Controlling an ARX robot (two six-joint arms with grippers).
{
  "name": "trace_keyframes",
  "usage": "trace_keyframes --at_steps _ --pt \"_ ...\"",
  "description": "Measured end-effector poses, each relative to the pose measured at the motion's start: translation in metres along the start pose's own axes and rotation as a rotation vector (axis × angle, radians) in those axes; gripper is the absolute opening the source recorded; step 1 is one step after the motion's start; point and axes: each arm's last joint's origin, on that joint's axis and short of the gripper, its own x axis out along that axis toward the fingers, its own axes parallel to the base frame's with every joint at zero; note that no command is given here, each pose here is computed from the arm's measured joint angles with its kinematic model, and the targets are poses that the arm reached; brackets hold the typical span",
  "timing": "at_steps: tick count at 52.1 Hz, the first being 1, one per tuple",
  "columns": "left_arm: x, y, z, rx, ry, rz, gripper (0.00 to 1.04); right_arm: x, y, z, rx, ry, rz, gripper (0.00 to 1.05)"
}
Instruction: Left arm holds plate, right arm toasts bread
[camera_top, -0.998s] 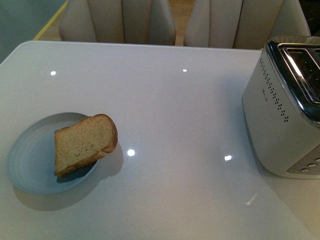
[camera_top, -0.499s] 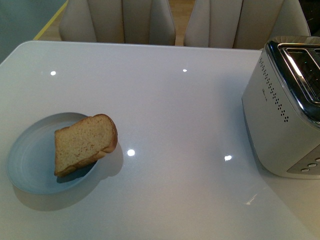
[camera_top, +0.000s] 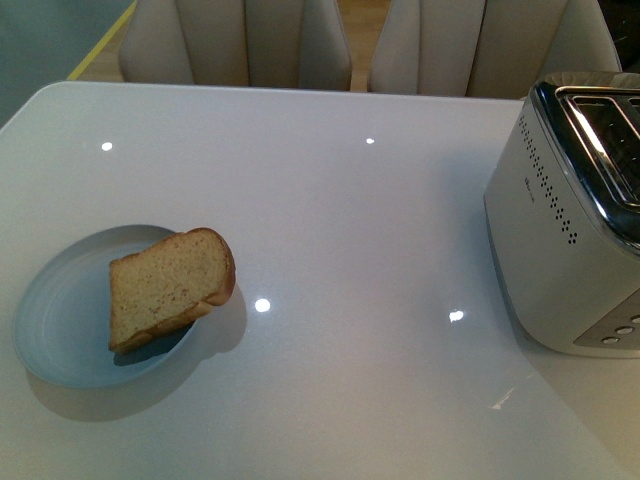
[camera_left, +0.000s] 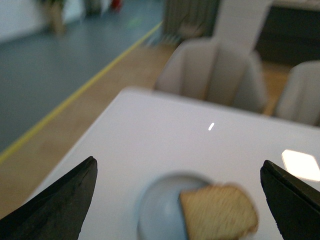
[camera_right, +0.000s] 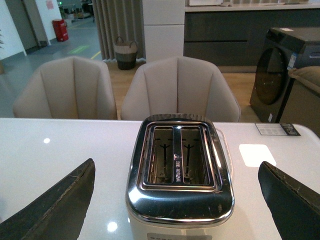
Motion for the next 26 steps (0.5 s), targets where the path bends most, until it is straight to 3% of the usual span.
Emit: trace_keyframes --at_steps 3,7,16,26 --pt "0.001 0.0 0.001 -0.036 0.147 0.121 0.97 0.0 0.0 0.0 0.0 -0.001 0.002 0.96" --pt "0.005 0.0 -0.001 -0.072 0.222 0.205 0.97 0.0 0.0 0.0 0.0 0.0 0.002 0.96" --pt "0.024 0.001 0.018 -0.156 0.185 0.171 0.97 0.0 0.0 0.0 0.0 0.0 0.002 0.96" --pt "0.068 0.011 0.021 -0.174 0.199 0.109 0.97 0.0 0.0 0.0 0.0 0.0 0.002 0.96"
